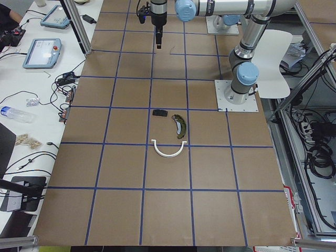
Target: Place bearing gear from tray to pile
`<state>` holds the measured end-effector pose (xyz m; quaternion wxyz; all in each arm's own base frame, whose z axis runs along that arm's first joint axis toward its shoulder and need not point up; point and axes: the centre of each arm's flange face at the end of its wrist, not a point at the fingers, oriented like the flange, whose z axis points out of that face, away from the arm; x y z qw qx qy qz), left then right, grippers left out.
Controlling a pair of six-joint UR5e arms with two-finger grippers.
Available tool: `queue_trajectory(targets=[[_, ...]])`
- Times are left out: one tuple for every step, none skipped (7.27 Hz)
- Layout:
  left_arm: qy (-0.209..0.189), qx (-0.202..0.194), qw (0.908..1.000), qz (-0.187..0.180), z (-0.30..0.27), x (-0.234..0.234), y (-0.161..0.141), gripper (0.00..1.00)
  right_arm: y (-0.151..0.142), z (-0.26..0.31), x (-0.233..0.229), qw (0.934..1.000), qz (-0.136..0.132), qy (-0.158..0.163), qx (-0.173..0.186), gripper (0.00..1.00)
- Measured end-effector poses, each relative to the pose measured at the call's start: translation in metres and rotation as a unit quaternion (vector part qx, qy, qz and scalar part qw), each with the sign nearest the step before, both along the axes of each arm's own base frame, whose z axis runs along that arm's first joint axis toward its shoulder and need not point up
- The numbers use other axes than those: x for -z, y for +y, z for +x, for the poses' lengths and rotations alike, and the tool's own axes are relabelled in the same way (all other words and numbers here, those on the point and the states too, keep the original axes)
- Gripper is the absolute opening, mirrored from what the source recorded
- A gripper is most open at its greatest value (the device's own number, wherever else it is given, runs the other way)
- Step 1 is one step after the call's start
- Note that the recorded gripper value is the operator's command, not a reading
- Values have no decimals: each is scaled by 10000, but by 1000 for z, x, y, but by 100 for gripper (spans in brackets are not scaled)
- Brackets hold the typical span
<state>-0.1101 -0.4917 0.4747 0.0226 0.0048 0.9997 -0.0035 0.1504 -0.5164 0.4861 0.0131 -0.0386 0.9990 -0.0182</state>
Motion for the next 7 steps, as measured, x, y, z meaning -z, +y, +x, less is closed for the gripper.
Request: queue_trajectory(targets=[[1,6,10000,-1,0,0,0,100,2,-1,1,10000,79,55,-16,100],[2,11,10000,1,0,0,0,100,4,-6,1,9996,138,234,-30,100],[1,14,10000,0,-1,0,0,100,4,-12,3,9990,221,378,-15,100],[1,15,10000,-4,-1,0,0,100,4,-22,5,9984,342,443,50,100],[2,16,10000,-6,-1,0,0,100,2,-38,8,9979,433,457,166,100],[2,16,10000,-7,-1,0,0,100,-2,-66,10,9976,490,438,235,100],[3,16,10000,-7,-1,0,0,100,-8,-109,11,9975,541,400,210,100]])
